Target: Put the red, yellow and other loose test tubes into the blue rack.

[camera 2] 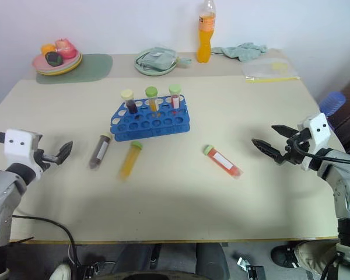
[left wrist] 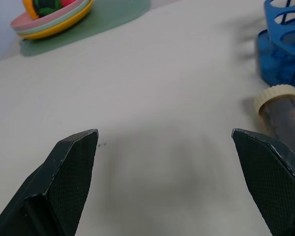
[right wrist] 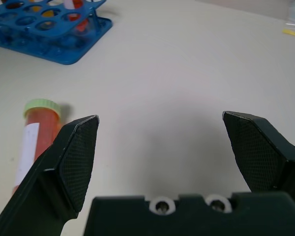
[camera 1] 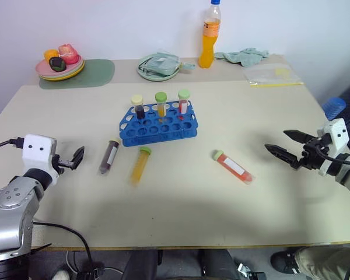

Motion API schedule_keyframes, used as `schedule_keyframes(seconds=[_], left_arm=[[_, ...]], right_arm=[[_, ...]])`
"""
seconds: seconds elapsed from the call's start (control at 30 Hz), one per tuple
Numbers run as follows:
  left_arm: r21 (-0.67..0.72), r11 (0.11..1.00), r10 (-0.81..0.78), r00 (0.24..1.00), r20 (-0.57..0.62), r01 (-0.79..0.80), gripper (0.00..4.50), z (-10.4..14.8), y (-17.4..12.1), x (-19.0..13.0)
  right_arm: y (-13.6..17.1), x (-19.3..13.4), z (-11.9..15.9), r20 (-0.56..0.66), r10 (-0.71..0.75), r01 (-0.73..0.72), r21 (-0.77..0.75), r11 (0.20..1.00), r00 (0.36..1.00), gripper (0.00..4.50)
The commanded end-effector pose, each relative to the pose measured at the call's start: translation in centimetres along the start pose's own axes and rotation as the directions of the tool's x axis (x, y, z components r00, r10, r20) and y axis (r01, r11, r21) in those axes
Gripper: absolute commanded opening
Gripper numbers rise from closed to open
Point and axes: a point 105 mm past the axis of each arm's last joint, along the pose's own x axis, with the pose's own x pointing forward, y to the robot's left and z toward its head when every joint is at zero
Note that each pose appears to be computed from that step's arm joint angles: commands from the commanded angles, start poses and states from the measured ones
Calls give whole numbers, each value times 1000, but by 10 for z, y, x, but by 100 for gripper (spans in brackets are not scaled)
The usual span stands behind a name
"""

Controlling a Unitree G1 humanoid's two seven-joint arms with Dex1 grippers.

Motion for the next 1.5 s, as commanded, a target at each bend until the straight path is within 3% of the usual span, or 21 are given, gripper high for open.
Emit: schedule_keyframes(seconds=[0.03, 0.33, 0.53, 0.73, 0.93, 1.03, 1.27, 1.5], left_arm=[[19, 999, 31, 998, 48, -31, 450, 13, 4, -5], [8, 1000, -14, 994, 108, 14, 450, 26, -6, -1], [11, 979, -203, 959, 196, 205, 450, 53, -44, 6], [45, 854, -514, 828, 222, 518, 450, 69, -111, 4], [153, 640, -767, 612, 192, 753, 450, 68, -177, -10], [199, 572, -820, 546, 173, 796, 450, 64, -194, -16], [242, 486, -873, 457, 168, 840, 450, 63, -222, -29], [228, 471, -881, 441, 173, 852, 450, 60, -232, -39]], right_arm=[[-5, -2, 15, 17, -6, 7, -55, 998, 1000, 447], [-2, 1, 18, -11, -4, 3, -82, 997, 1000, 447], [18, 3, 30, -42, 65, -70, -109, 992, 997, 447], [39, 8, 41, -185, 94, -134, -216, 967, 978, 447], [70, 31, 46, -341, 159, -192, -64, 979, 926, 447], [86, 46, 44, -412, 176, -218, -57, 974, 894, 447], [97, 63, 32, -577, 195, -217, 31, 976, 793, 447], [103, 71, 17, -662, 205, -199, 85, 976, 721, 447]])
